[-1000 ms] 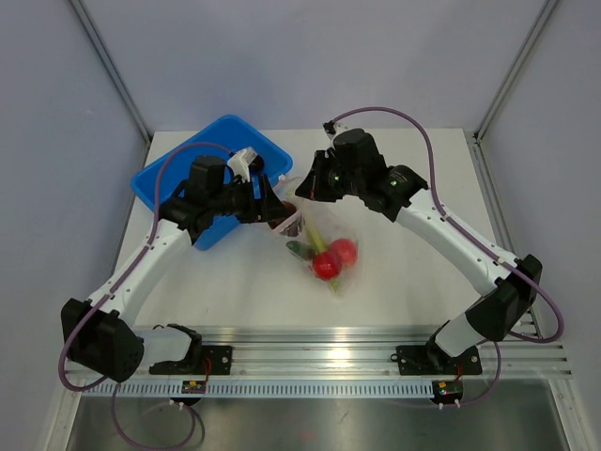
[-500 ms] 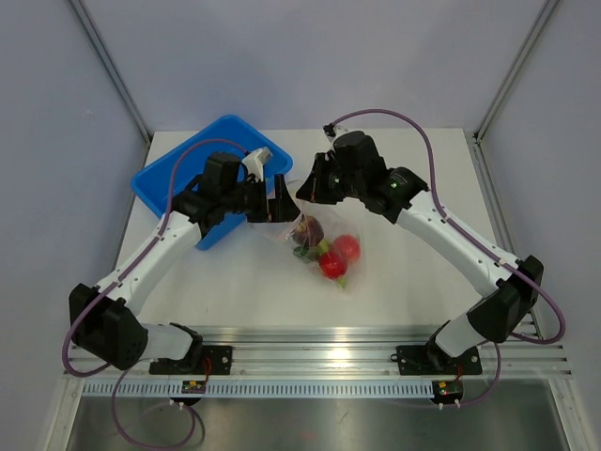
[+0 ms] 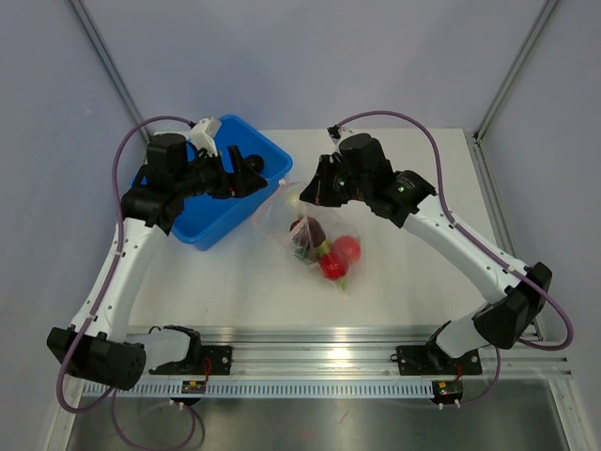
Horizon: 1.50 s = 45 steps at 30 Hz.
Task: Place the food in the zip-top bag and seal the zipper
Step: Place the fake fruit in the zipper food storage bag, then pick up the fake fruit from the bin.
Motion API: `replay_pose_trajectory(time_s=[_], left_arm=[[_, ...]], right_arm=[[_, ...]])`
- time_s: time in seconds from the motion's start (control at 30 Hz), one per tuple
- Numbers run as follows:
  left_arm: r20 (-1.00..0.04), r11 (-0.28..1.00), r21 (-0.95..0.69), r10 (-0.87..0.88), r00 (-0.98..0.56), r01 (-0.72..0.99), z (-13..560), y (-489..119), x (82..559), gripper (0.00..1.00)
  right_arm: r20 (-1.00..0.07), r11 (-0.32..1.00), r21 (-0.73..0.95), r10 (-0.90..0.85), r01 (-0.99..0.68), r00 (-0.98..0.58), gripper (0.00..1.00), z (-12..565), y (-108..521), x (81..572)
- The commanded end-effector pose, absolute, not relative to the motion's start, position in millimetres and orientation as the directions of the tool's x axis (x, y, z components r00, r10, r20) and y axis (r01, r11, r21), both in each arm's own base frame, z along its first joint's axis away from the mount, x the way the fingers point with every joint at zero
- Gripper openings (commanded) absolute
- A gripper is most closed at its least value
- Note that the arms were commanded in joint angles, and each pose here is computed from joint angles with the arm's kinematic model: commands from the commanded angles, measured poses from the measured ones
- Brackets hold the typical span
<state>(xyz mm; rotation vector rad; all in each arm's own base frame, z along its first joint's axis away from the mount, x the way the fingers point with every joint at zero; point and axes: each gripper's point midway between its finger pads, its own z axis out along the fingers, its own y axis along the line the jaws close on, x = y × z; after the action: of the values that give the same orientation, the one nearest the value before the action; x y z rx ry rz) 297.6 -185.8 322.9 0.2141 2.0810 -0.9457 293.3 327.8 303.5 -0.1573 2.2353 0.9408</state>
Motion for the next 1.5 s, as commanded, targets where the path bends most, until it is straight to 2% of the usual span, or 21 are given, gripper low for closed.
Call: replay_pose_trajectory(time_s=[0.0,0.07,0.17,0.27,0.3,0.33,0.37,0.4,0.47,0.53,0.57,0.77,1.1,1.47], left_arm=[[-0.768,0.826,-0.48,-0.233,-0.597,0.294,318,-145,340,0.92],[-0.782,0.872,-0.434,-0.24,-0.575,0.226,318,-131,356,0.99],[-0.798,0.926,-0.37,-0.277,-0.536,0.073,312,-107,394,0.99],[-0.763,0.947,-0.323,-0.261,-0.591,-0.001,288,-98,428,0.99],[-0.79,0.955,-0.296,-0.251,-0.559,-0.011,308,-91,442,0.99],[-0.738,0.963,-0.265,-0.235,-0.632,-0.048,276,-90,457,0.99],[-0.734,0.967,-0.245,-0.234,-0.637,-0.073,270,-85,468,0.99],[-0.745,0.966,-0.25,-0.239,-0.623,-0.072,276,-84,482,0.99],[-0.698,0.964,-0.259,-0.233,-0.677,-0.065,241,-89,504,0.99],[-0.693,0.953,-0.3,-0.249,-0.676,-0.043,241,-92,521,0.99],[-0.648,0.943,-0.33,-0.256,-0.717,-0.038,216,-94,532,0.99],[-0.562,0.897,-0.441,-0.27,-0.782,0.008,170,-105,564,0.98],[-0.546,0.891,-0.453,-0.294,-0.785,-0.019,105,-107,601,0.97],[-0.534,0.872,-0.49,-0.315,-0.784,-0.016,72,-125,615,0.95]], right_arm=[[-0.69,0.687,0.591,0.159,-0.423,-0.706,0.0,333,324,280],[-0.691,0.695,0.586,0.159,-0.417,-0.706,0.0,331,320,278],[-0.694,0.712,0.575,0.163,-0.403,-0.701,0.0,329,313,277],[-0.702,0.726,0.562,0.164,-0.397,-0.693,0.0,330,307,276],[-0.705,0.731,0.558,0.167,-0.393,-0.69,0.0,331,306,277],[-0.705,0.74,0.55,0.165,-0.386,-0.69,0.0,329,304,277],[-0.709,0.744,0.544,0.161,-0.387,-0.687,0.0,330,303,278],[-0.714,0.748,0.537,0.157,-0.39,-0.682,0.0,331,303,279],[-0.716,0.76,0.523,0.148,-0.385,-0.682,0.0,329,301,280],[-0.718,0.773,0.507,0.133,-0.382,-0.684,0.0,326,301,283],[-0.716,0.777,0.503,0.128,-0.379,-0.687,0.0,324,302,285],[-0.709,0.789,0.494,0.123,-0.365,-0.695,0.0,318,307,293],[-0.686,0.774,0.507,0.095,-0.38,-0.721,0.0,309,325,301],[-0.672,0.776,0.503,0.074,-0.381,-0.737,0.0,299,334,307]])
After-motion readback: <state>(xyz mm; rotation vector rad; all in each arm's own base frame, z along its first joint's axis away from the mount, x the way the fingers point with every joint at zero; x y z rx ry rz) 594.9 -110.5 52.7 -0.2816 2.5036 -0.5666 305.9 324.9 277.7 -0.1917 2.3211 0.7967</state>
